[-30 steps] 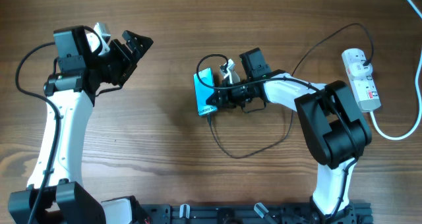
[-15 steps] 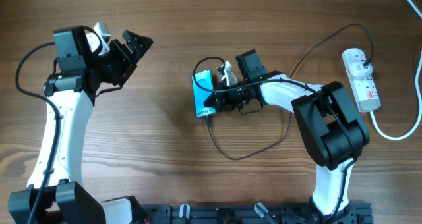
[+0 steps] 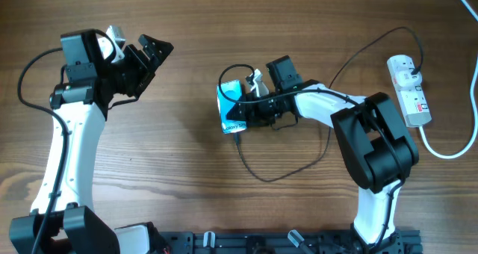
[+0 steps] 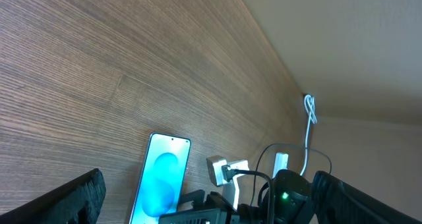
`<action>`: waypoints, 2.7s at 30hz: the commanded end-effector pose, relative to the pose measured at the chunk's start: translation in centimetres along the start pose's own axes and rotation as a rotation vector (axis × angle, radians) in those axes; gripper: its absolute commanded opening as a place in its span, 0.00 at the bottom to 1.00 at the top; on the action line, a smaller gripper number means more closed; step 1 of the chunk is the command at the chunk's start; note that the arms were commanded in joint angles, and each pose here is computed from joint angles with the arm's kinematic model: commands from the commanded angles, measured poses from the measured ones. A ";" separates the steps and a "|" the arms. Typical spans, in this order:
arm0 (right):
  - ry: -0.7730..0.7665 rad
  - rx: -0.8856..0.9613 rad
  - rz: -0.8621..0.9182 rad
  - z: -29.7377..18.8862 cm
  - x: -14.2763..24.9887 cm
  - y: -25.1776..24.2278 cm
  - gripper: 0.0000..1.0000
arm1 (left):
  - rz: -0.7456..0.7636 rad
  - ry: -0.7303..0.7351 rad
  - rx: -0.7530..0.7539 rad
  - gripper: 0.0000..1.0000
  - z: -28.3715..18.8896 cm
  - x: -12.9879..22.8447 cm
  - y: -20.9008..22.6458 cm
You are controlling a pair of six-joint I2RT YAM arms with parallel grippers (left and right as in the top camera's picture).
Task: Plug charger to phone and switch on socket
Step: 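Lay the phone flat on the table with the right gripper, then open the right gripper and move it right to the power strip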
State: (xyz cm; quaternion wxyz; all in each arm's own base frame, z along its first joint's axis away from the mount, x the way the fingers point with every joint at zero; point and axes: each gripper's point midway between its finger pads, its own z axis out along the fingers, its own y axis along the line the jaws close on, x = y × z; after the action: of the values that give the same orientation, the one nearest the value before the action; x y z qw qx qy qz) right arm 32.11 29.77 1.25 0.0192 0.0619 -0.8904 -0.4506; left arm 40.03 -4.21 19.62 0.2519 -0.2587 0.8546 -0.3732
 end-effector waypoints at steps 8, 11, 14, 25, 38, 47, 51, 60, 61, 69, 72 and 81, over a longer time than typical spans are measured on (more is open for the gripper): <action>-0.049 0.254 0.064 0.0 0.1 -5.2 0.71 | 0.032 -0.021 -0.002 1.00 -0.5 -0.3 -0.3; -0.048 0.254 0.065 0.0 0.1 -5.2 0.73 | 0.032 -0.021 -0.002 1.00 -0.5 -0.3 -0.3; -0.048 0.254 0.068 0.0 0.1 -5.3 0.74 | 0.032 -0.021 -0.002 1.00 -0.5 -0.3 -0.3; -0.028 0.264 0.092 -0.1 0.7 -5.5 0.75 | 0.032 -0.021 -0.002 1.00 -0.5 -0.3 -0.3; -0.016 0.519 0.193 -3.2 1.0 -7.2 0.88 | 0.032 -0.021 -0.002 1.00 -0.5 -0.3 -0.3; -0.066 0.955 -0.029 -15.9 -4.3 -0.5 1.00 | 0.032 -0.021 -0.002 1.00 -0.5 -0.3 -0.3; -0.199 1.112 -0.250 -22.2 -8.3 4.0 1.00 | 0.032 -0.021 -0.002 1.00 -0.5 -0.3 -0.3; -0.444 1.177 0.308 -32.7 -8.1 -3.5 1.00 | 0.032 -0.021 -0.002 1.00 -0.5 -0.3 -0.3; -0.456 1.179 0.342 -33.9 -7.9 -4.4 1.00 | 0.032 -0.021 -0.002 1.00 -0.5 -0.3 -0.3; -0.540 1.195 0.642 -44.0 -4.2 -11.8 1.00 | 0.032 -0.021 -0.002 1.00 -0.5 -0.3 -0.3; -0.588 1.192 0.734 -47.0 -2.8 -14.0 1.00 | 0.032 -0.021 -0.002 1.00 -0.5 -0.3 -0.3; -0.602 1.187 0.946 -50.5 2.4 -20.6 1.00 | 0.032 -0.021 -0.002 1.00 -0.5 -0.3 -0.3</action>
State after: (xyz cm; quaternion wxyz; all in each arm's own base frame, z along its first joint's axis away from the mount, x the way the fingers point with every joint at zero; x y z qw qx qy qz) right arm 37.75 -21.23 16.18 -0.0873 -0.4173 -0.8929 0.1448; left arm 40.02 -4.12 19.53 0.2519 -0.2607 0.8552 -0.3704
